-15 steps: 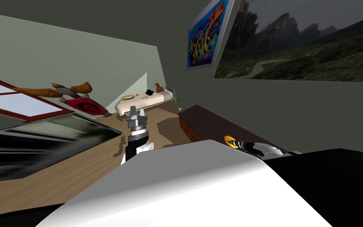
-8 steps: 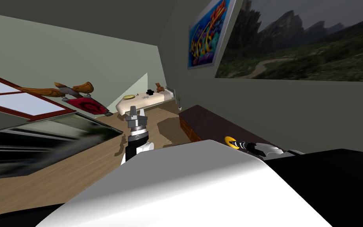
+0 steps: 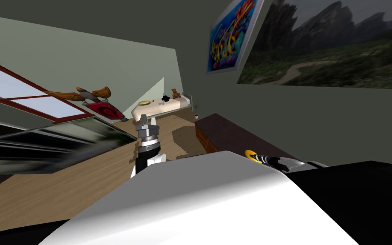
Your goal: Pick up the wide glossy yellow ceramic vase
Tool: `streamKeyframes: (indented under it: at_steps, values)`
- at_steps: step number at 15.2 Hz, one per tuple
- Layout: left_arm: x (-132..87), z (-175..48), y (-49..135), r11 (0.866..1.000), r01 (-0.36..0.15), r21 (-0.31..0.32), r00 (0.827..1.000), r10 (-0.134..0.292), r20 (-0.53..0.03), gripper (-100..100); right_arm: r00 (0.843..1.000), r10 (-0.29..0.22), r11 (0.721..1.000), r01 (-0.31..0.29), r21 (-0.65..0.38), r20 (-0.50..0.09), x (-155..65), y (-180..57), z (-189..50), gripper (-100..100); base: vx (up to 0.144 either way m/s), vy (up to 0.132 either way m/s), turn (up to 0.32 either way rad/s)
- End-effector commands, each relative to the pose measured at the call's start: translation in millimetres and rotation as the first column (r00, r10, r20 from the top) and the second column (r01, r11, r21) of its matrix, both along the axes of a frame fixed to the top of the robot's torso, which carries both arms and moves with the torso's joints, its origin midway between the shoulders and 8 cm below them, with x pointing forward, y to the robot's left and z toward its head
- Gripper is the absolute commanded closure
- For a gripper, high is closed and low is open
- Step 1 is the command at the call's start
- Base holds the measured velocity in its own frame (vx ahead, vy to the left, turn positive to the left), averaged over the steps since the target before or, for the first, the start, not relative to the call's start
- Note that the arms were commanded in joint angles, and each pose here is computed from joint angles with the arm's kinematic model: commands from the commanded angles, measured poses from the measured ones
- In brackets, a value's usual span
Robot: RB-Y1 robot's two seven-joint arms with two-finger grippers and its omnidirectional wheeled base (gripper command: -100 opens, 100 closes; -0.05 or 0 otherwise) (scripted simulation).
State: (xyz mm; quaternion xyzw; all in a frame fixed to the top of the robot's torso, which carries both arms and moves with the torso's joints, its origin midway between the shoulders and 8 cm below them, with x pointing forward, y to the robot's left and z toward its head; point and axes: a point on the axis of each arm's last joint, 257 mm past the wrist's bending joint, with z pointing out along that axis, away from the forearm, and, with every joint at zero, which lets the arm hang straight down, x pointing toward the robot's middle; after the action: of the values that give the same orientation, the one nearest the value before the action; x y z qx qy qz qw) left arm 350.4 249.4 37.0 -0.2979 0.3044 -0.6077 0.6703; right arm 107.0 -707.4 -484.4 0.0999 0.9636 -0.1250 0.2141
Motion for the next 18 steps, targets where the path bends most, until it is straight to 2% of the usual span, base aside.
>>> streamKeyframes:
  at_steps: [1,6,8,10,12,14,15,18]
  values:
    - [0,0,0.0,1.0,0.0,0.0,1.0,0.0,0.0,0,1.0,-0.009,1.0,0.009,-0.001,-0.003,-6,0,-1,-100,-0.045,-0.029,0.113]
    - [0,0,0.0,1.0,0.0,0.0,1.0,0.0,0.0,0,0.998,-0.061,0.998,0.061,-0.001,-0.001,-25,2,-8,-100,-0.044,-0.022,0.155]
    - [0,0,0.0,1.0,0.0,0.0,1.0,0.0,0.0,0,0.995,-0.096,0.995,0.096,-0.001,-0.004,-39,3,-12,-100,-0.055,-0.026,0.211]
    - [0,0,0.0,1.0,0.0,0.0,1.0,0.0,0.0,0,0.995,-0.098,0.995,0.098,0.0,-0.002,-38,3,-12,-100,-0.046,-0.023,0.09]
    - [0,0,0.0,1.0,0.0,0.0,1.0,0.0,0.0,0,0.991,-0.136,0.991,0.136,0.001,-0.005,-53,4,-16,-100,-0.037,-0.02,0.156]
    - [0,0,0.0,1.0,0.0,0.0,1.0,0.0,0.0,0,0.992,-0.125,0.992,0.125,0.002,-0.005,-50,4,-15,-100,-0.04,-0.019,0.13]
    - [0,0,0.0,1.0,0.0,0.0,1.0,0.0,0.0,0,0.992,-0.126,0.992,0.126,0.001,-0.005,-50,4,-16,100,-0.01,-0.006,0.002]
    - [0,0,0.0,1.0,0.0,0.0,1.0,0.0,0.0,0,0.992,-0.127,0.992,0.127,-0.001,-0.005,-50,3,-15,100,-0.003,-0.003,-0.003]
